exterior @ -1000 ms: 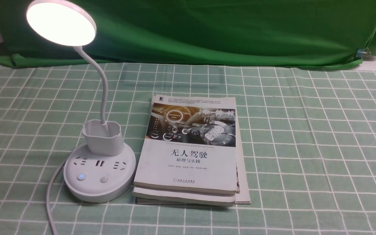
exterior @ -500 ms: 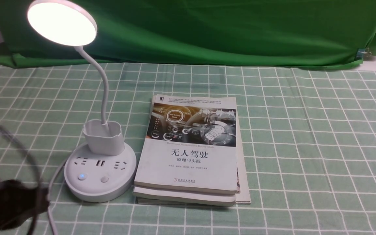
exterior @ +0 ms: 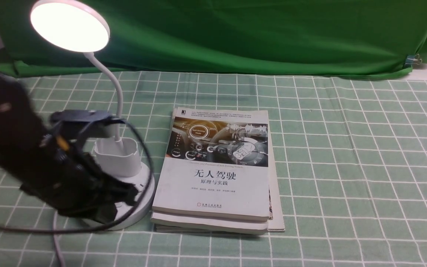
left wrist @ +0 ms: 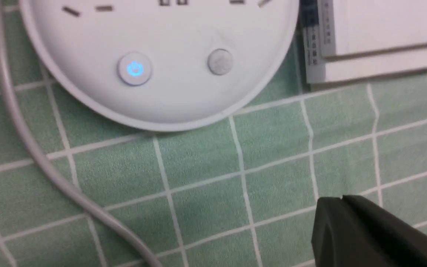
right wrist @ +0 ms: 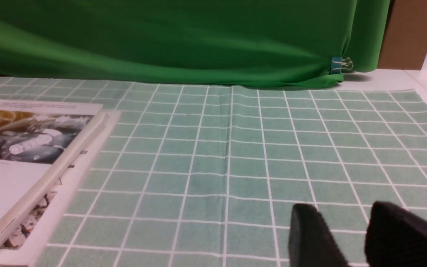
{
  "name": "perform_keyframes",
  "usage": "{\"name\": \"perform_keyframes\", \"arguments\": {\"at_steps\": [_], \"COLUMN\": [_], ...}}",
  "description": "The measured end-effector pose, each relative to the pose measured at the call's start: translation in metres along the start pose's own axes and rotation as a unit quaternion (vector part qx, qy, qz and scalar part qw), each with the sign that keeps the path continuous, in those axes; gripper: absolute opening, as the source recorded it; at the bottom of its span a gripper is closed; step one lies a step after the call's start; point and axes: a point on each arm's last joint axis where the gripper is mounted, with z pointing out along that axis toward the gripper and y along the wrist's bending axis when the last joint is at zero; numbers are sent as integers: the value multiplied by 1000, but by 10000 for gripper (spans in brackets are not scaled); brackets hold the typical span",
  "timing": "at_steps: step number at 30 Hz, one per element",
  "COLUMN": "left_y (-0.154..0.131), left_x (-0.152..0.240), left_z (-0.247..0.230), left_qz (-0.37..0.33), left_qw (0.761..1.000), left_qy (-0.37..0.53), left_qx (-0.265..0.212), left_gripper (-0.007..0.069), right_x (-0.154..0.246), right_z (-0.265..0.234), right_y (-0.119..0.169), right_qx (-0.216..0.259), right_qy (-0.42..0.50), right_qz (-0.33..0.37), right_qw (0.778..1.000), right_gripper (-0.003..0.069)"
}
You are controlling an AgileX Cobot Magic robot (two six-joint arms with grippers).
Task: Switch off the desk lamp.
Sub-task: Use the left arm to press the button switch on the lamp holder
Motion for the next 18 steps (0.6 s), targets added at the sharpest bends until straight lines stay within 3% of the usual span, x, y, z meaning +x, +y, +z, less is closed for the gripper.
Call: {"name": "perform_keyframes", "arguments": {"at_steps": [7, 18], "left_y": [5, 18], "left_x": [-30, -45], "left_z": [13, 56], "left_qz": [18, 19], "left_qw": [999, 997], "left_qy": [25, 56], "left_qx": [-29, -54], "left_gripper": [0, 0], "right_x": [0, 0], "right_z": [0, 0], "right_y": [0, 0], "right_qx": [0, 0], "right_qy": [0, 0], "right_qz": [0, 0], "right_qw": [1000, 1000], "right_gripper": [242, 242]}}
